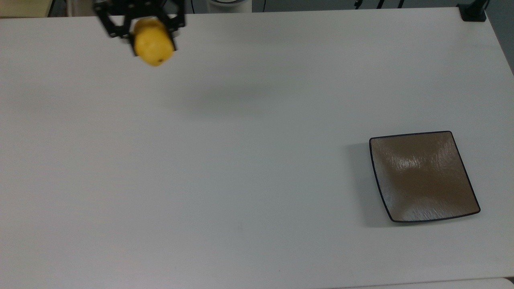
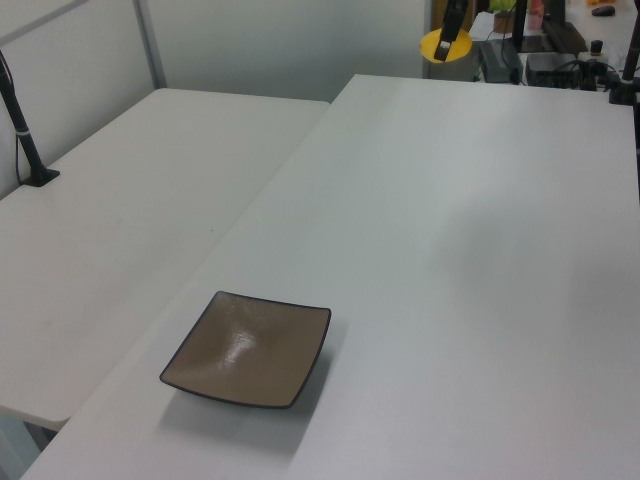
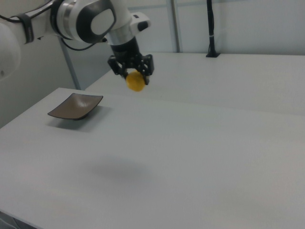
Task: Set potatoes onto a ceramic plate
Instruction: 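Lift the held potato and carry it toward the brown plate, then lower the potato onto the brown plate and open the gripper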
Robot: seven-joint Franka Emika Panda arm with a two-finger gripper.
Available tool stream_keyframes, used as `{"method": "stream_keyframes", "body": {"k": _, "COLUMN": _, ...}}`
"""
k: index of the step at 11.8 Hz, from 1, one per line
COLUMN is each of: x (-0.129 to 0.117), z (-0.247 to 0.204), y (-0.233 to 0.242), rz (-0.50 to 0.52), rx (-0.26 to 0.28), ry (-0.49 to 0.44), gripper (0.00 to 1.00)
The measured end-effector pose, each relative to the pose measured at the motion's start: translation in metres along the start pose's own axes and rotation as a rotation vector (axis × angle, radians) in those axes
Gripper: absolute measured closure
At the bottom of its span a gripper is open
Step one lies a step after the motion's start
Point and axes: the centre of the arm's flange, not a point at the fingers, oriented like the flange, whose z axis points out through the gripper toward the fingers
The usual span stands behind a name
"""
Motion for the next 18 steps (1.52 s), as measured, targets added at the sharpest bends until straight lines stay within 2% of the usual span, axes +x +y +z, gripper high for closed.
{"method": "stream_keyframes", "body": {"k": 4, "x": 0.012, "z": 0.019, "y": -0.114, "rz": 0.084, "rx": 0.050, "ry": -0.060, "gripper": 0.34}}
{"method": "stream_keyframes", "body": {"k": 8, "x": 0.023, "z": 0.054, "y": -0.200, "rz": 0.169, "rx": 0.030, "ry": -0.108, "gripper": 0.34}}
{"method": "stream_keyframes", "body": {"k": 9, "x": 0.028, "z": 0.067, "y": -0.224, "rz": 0.201, "rx": 0.033, "ry": -0.096, "gripper": 0.34}}
{"method": "stream_keyframes", "body": {"k": 14, "x": 0.063, "z": 0.138, "y": -0.335, "rz": 0.348, "rx": 0.023, "ry": 0.084, "gripper": 0.34}}
{"method": "stream_keyframes", "body": {"k": 16, "x": 0.074, "z": 0.162, "y": -0.370, "rz": 0.371, "rx": 0.053, "ry": 0.143, "gripper": 0.34}}
{"method": "stream_keyframes", "body": {"k": 18, "x": 0.087, "z": 0.180, "y": -0.397, "rz": 0.373, "rx": 0.112, "ry": 0.221, "gripper": 0.34}}
